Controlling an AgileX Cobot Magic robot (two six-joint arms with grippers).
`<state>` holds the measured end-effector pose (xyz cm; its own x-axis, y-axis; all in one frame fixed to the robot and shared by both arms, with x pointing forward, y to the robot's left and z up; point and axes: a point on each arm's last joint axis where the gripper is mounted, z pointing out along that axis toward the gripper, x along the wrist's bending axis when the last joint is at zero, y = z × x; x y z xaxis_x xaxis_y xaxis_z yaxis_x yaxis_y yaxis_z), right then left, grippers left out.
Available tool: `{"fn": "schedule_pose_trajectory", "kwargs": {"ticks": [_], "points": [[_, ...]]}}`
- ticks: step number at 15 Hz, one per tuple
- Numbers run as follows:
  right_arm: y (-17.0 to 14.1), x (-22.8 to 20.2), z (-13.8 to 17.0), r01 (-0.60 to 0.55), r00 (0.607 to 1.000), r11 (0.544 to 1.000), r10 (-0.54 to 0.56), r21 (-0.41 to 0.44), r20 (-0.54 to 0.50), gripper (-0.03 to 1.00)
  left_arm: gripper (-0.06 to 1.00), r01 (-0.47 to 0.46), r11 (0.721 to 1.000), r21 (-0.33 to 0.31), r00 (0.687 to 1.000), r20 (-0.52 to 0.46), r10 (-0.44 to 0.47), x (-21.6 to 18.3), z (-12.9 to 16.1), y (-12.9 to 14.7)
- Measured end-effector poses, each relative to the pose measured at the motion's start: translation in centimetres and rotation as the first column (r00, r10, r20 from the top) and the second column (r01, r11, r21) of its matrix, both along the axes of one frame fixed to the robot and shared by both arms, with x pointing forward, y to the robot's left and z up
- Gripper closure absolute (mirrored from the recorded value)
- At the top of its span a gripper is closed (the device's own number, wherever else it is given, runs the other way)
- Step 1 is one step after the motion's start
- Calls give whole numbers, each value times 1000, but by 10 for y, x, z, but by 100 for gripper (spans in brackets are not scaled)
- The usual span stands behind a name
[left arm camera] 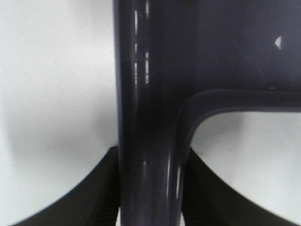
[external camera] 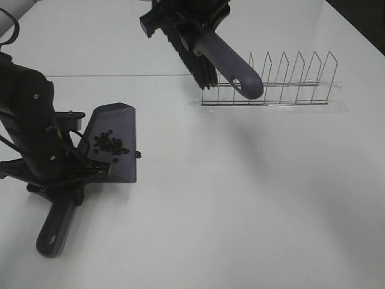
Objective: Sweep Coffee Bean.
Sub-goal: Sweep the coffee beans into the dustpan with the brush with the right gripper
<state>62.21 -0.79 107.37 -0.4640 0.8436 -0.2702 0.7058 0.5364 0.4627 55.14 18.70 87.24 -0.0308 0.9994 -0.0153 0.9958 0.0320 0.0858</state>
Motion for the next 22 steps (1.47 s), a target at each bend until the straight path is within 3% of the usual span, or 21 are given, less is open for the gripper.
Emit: {"fn": "schedule_pose_trajectory", "kwargs": {"ticks": [5,7,12,16,22], "points": [[4,3,-81,45,984,992,-64,-115,-167,59,59,0,1000,0,1000,0,0,0,0,0],[10,3,-114,40,965,992,-69,-117,-254,59,59,0,1000,0,1000,0,0,0,0,0],[31,-2,-135,21,933,997,8,76,-359,59,59,0,1000,0,1000,0,0,0,0,0],[53,-9,-132,36,900,948,106,315,-423,59,59,1,1000,0,1000,0,-1,0,0,0],[59,-10,-118,57,906,911,125,409,-404,59,59,1,1000,0,1000,0,-1,0,0,0]]}}
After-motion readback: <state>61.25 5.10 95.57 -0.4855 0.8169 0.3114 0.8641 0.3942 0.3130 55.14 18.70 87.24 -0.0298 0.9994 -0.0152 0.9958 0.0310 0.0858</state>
